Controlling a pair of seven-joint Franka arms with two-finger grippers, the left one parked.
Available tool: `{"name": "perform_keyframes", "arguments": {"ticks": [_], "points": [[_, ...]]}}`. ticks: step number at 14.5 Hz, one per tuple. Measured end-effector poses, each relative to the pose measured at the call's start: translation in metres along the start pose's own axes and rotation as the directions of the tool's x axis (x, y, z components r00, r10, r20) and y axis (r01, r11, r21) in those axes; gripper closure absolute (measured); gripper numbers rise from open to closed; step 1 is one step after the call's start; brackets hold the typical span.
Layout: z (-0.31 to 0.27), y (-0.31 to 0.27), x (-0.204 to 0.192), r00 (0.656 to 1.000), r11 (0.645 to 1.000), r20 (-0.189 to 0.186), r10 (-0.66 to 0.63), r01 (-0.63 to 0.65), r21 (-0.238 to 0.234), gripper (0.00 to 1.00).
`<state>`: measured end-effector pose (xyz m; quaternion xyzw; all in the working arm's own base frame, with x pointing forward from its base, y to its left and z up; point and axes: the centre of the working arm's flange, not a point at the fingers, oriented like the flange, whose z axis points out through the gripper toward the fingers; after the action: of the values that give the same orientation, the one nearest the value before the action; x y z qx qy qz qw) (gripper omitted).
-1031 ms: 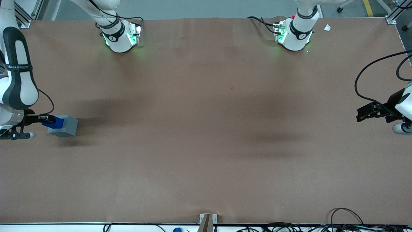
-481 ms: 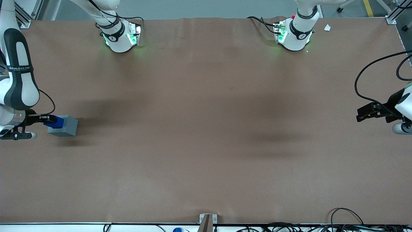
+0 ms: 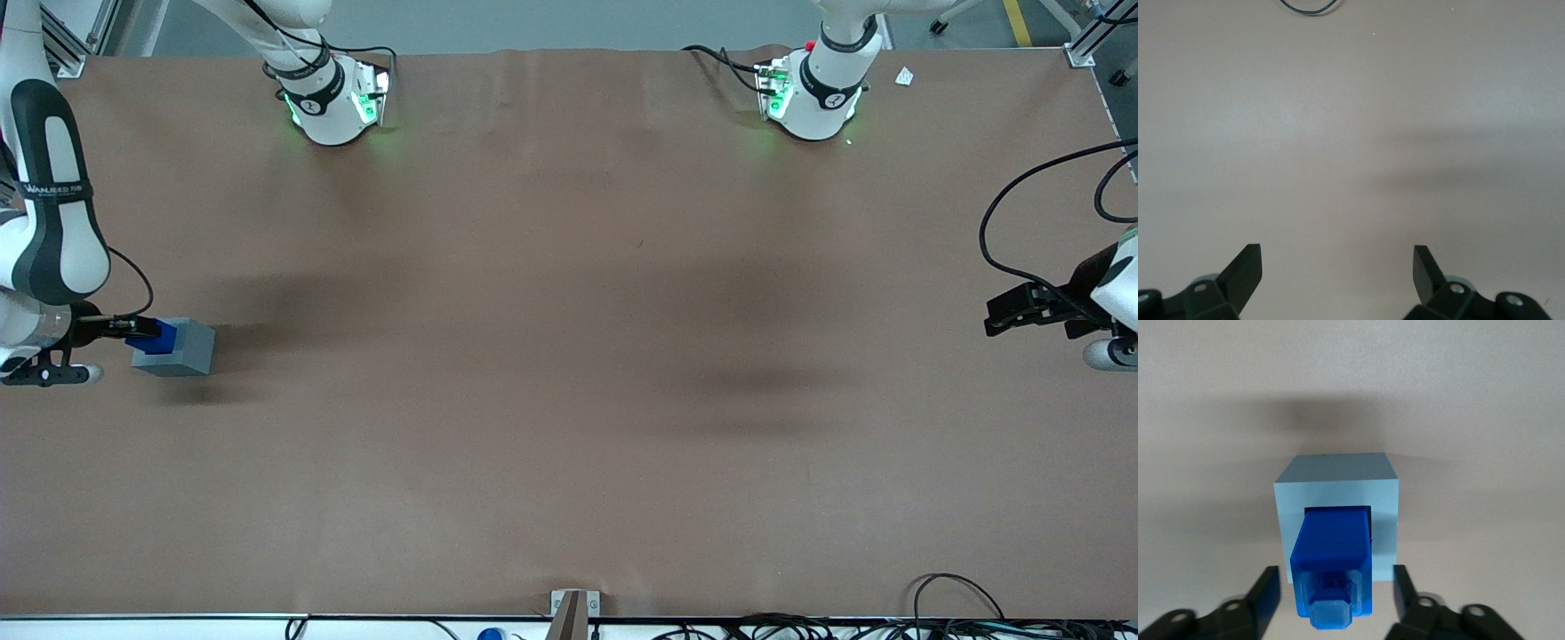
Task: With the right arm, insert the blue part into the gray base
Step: 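Lower the blue block into the gray base's opening and press down, then open the right gripper and raise it off the block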
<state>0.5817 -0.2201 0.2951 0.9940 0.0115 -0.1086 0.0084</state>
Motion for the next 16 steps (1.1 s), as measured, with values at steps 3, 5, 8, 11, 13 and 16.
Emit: {"name": "perform_keyframes", "arguments": {"ticks": [3,5,8,11,13,16], "points": [[-0.004,-0.003,0.0,1.0,1.0,0.021,-0.004,0.004,0.008,0.0],[-0.02,-0.008,0.0,0.999,1.0,0.038,-0.012,0.012,0.015,0.01],[-0.056,-0.027,-0.003,0.999,0.999,0.035,-0.03,0.029,0.031,0.01],[-0.095,-0.058,-0.01,1.0,0.997,0.001,-0.016,0.016,0.069,0.01],[-0.122,-0.088,-0.014,1.0,0.998,-0.016,0.015,-0.014,0.069,0.01],[-0.157,-0.136,-0.023,0.998,0.997,-0.038,0.053,-0.051,0.055,0.0]]}}
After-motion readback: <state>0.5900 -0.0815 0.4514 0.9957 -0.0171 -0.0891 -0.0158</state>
